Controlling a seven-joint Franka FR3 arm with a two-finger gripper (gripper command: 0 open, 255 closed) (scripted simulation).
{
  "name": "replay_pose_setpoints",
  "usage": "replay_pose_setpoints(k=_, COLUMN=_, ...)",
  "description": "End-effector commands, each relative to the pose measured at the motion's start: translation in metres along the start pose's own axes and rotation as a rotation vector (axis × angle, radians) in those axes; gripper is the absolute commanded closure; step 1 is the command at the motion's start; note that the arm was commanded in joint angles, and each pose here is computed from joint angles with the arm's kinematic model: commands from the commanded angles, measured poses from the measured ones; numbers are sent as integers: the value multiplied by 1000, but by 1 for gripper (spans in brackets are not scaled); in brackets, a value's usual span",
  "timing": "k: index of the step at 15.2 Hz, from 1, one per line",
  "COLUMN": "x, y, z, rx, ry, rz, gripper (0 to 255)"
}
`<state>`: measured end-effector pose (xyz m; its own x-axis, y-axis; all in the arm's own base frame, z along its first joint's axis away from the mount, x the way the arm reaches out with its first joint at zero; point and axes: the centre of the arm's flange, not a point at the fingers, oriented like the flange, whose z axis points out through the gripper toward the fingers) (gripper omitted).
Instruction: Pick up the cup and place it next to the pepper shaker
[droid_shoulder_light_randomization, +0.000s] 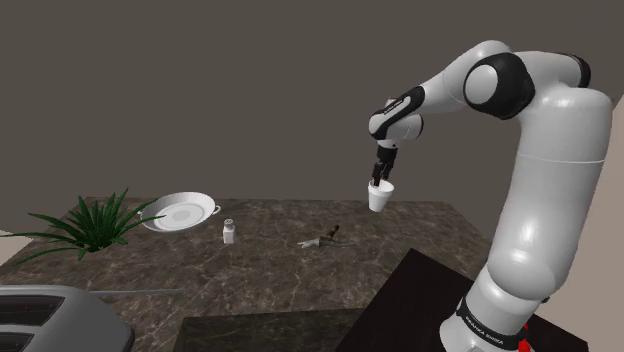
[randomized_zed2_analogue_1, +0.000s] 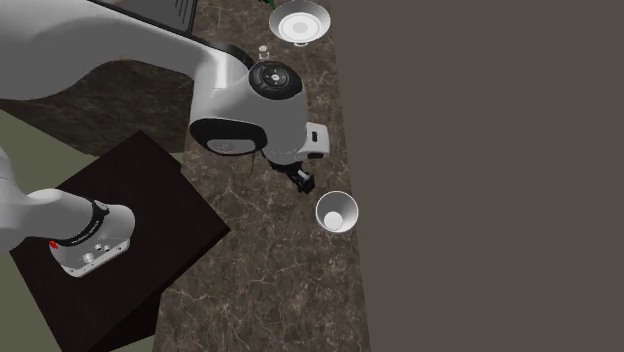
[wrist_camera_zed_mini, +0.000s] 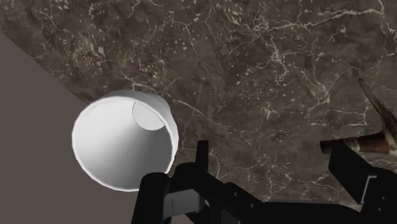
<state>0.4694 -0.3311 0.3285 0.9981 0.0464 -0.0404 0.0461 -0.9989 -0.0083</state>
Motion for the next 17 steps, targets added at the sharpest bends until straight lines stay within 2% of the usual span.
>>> replay_pose_setpoints(k=1, x=12, y=18, z=17, rx=-8, ry=-2, rz=-7, gripper=0)
replay_pose_setpoints(k=7, x=42, y=75, z=59, rx=-30, ry=-6, rz=-25, gripper=0)
replay_pose_setpoints(k=15, x=43, y=81, z=102, rx=-31, ry=-7, rz=-26, gripper=0)
replay_pose_setpoints(k=17, x=43, y=81, z=102, rx=-31, ry=-7, rz=-26, gripper=0)
